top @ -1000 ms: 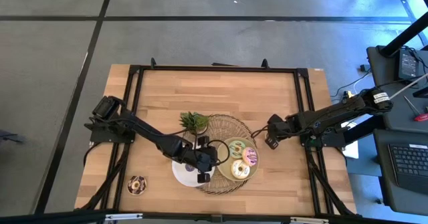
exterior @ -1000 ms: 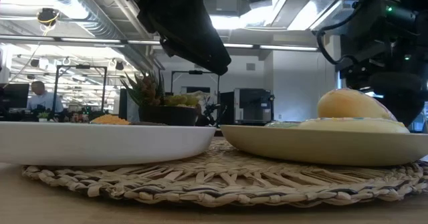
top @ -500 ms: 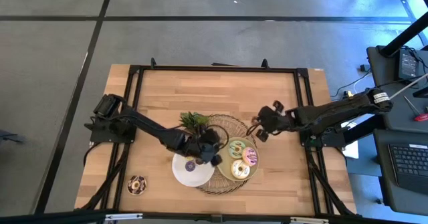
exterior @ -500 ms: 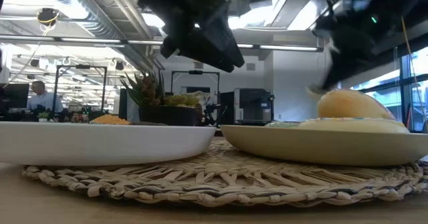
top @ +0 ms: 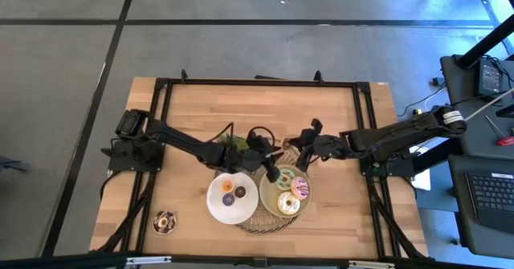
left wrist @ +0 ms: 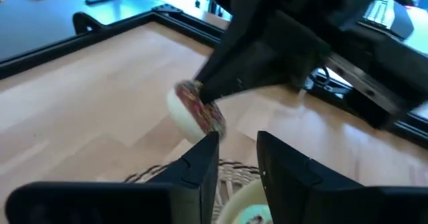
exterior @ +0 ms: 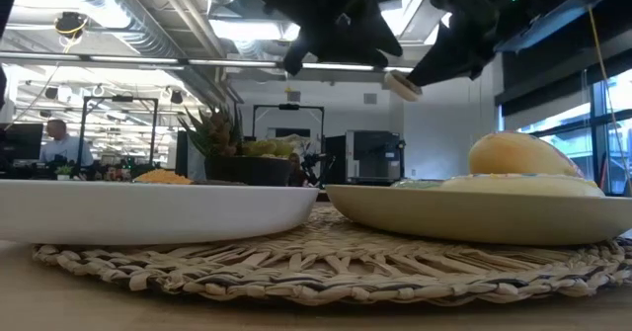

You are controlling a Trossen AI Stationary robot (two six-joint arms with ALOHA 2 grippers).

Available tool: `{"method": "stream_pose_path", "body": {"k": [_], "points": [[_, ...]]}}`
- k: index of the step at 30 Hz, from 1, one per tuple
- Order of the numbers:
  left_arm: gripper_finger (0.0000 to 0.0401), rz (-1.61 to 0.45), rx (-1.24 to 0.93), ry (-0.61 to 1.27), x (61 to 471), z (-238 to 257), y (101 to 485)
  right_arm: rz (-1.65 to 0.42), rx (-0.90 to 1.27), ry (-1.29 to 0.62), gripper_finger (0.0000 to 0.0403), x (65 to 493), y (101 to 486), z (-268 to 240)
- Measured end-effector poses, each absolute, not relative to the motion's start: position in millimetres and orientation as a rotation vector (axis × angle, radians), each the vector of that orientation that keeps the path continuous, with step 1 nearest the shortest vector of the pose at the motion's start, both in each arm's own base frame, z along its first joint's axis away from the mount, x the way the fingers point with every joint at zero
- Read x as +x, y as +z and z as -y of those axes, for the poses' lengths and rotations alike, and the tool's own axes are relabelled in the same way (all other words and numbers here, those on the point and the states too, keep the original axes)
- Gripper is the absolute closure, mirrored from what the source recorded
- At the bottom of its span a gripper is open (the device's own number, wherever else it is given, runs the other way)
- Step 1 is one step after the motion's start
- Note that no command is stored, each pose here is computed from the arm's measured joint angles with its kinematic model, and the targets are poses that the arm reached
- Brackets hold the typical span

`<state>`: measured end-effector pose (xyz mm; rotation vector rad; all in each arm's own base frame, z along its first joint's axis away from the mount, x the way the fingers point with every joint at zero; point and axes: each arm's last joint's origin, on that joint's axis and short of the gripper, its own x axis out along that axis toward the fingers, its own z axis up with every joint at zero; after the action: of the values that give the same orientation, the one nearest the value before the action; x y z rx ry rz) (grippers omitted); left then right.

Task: Pick & Place donuts
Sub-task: Put the small brown donut on the white plate

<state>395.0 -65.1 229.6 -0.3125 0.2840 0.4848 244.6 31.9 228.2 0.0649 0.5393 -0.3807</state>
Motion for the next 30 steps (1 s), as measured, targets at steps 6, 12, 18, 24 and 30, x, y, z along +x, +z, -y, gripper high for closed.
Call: {"method": "stream_pose_path", "body": {"k": [6,12,18,24,30], "points": [[0.0303,-0.281,-0.329,0.506,396.1,57.3,229.3,-0.519,0.061,-0.335,0.0387,251.0,226.7,-33.9],[0.0308,-0.292,-0.325,0.510,395.9,55.8,228.3,-0.511,0.062,-0.323,0.0387,252.2,227.2,-34.3],[0.0308,-0.322,-0.304,0.537,394.0,55.0,225.2,-0.508,0.061,-0.315,0.0387,252.5,227.5,-34.7],[0.0310,-0.319,-0.298,0.543,394.0,54.8,225.4,-0.507,0.061,-0.315,0.0387,252.6,227.6,-34.7],[0.0305,-0.334,-0.248,0.530,394.1,54.9,225.5,-0.512,0.056,-0.315,0.0387,252.3,227.2,-34.6]]}}
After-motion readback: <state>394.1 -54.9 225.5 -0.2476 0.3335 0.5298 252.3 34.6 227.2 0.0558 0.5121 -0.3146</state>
